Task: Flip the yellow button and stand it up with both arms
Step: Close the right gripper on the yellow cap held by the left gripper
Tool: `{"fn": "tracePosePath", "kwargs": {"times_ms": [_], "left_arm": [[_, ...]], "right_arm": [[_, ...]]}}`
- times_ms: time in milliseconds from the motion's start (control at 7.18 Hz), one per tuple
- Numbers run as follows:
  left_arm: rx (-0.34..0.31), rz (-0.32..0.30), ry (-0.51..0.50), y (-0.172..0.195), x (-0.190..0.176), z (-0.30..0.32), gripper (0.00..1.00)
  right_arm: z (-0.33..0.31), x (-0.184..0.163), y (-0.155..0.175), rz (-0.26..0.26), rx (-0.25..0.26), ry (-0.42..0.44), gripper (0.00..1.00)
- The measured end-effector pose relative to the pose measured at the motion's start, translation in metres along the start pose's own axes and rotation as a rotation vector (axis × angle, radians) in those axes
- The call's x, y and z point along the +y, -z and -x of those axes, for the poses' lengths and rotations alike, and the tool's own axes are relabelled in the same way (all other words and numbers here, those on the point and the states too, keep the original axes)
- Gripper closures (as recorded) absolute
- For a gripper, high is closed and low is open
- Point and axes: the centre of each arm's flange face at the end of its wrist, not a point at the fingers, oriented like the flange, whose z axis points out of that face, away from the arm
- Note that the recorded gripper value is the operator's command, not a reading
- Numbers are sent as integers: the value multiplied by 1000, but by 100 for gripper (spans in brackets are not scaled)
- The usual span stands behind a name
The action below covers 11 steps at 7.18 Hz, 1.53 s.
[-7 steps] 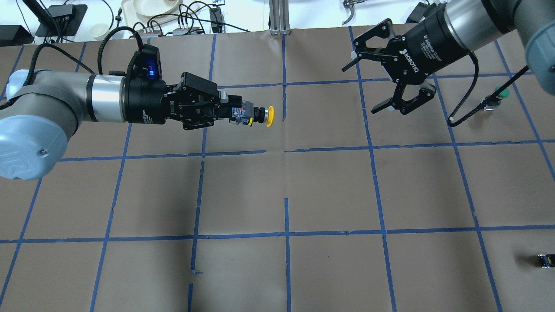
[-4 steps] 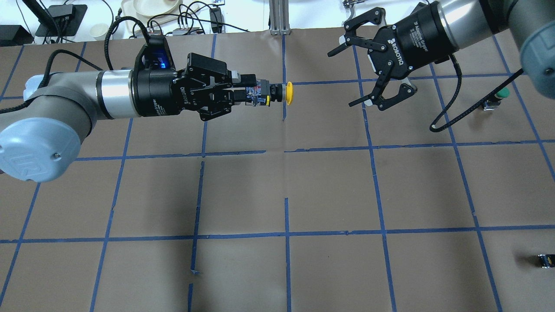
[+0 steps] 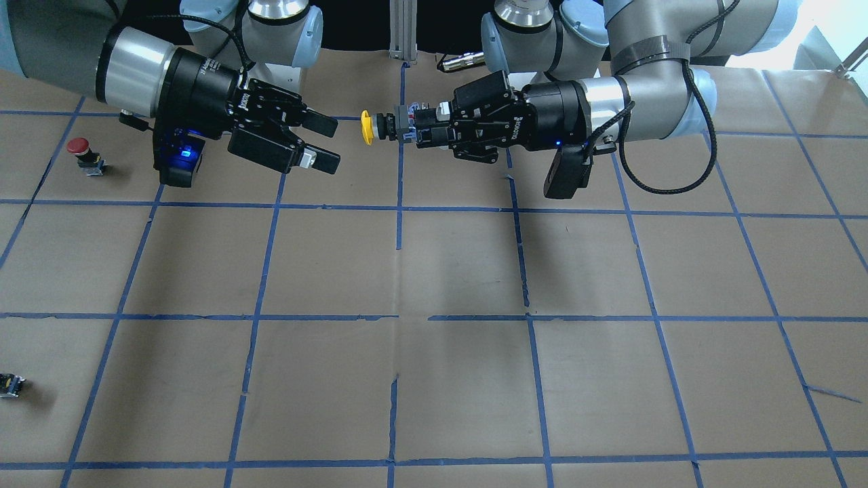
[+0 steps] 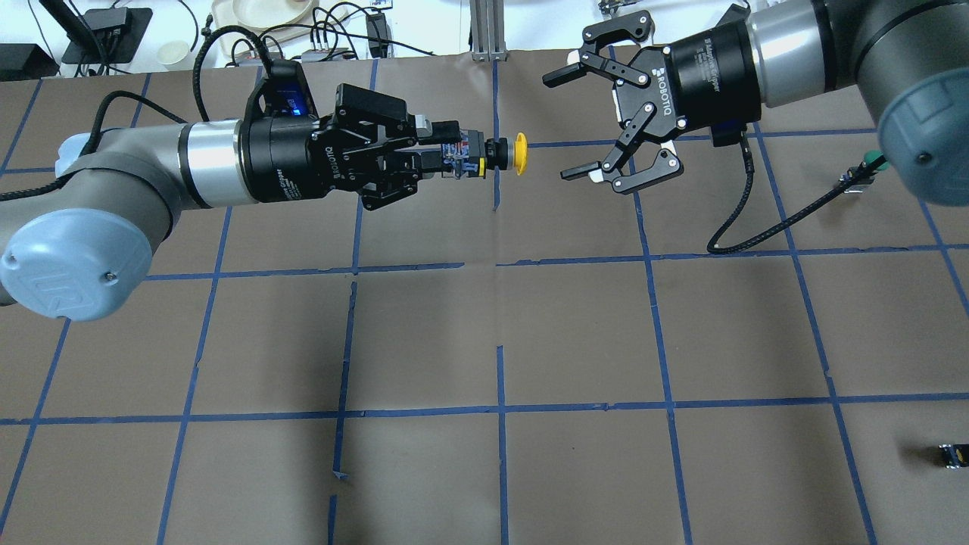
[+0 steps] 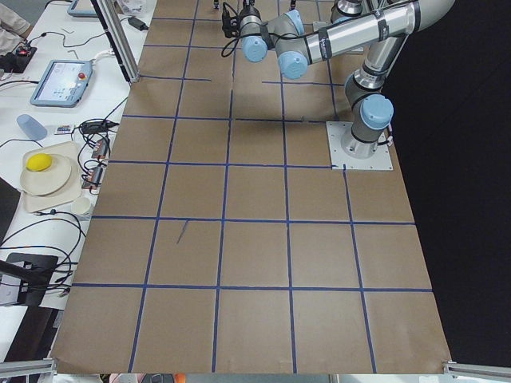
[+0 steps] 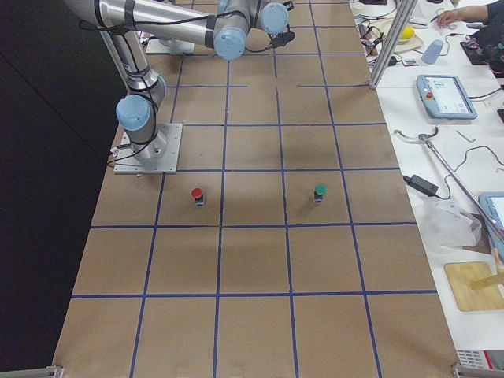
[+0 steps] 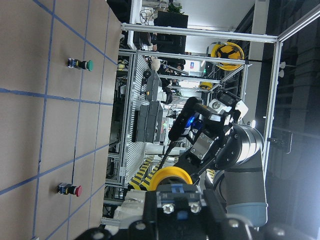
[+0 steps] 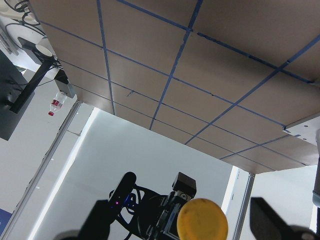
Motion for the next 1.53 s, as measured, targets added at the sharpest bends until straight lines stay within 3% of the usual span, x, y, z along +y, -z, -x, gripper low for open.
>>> {"fn": "tracePosePath", "kwargs": {"times_ms": [557,975,1393,1533], "left_arm": [[25,-8,23,0,-3,0,90],[27,-9,18,1,-2,-2,90],[22,-8,15,1,-1,-2,90],[20,-8,14,1,-1,-3,90]], "right_arm": [[-8,12,-33,32,59,-39,7],[-5,17,-29,30,49,-32,8],[-5,20,-25,26,42,-33,29],[-6,19,-25,27,42,-37,46]]}}
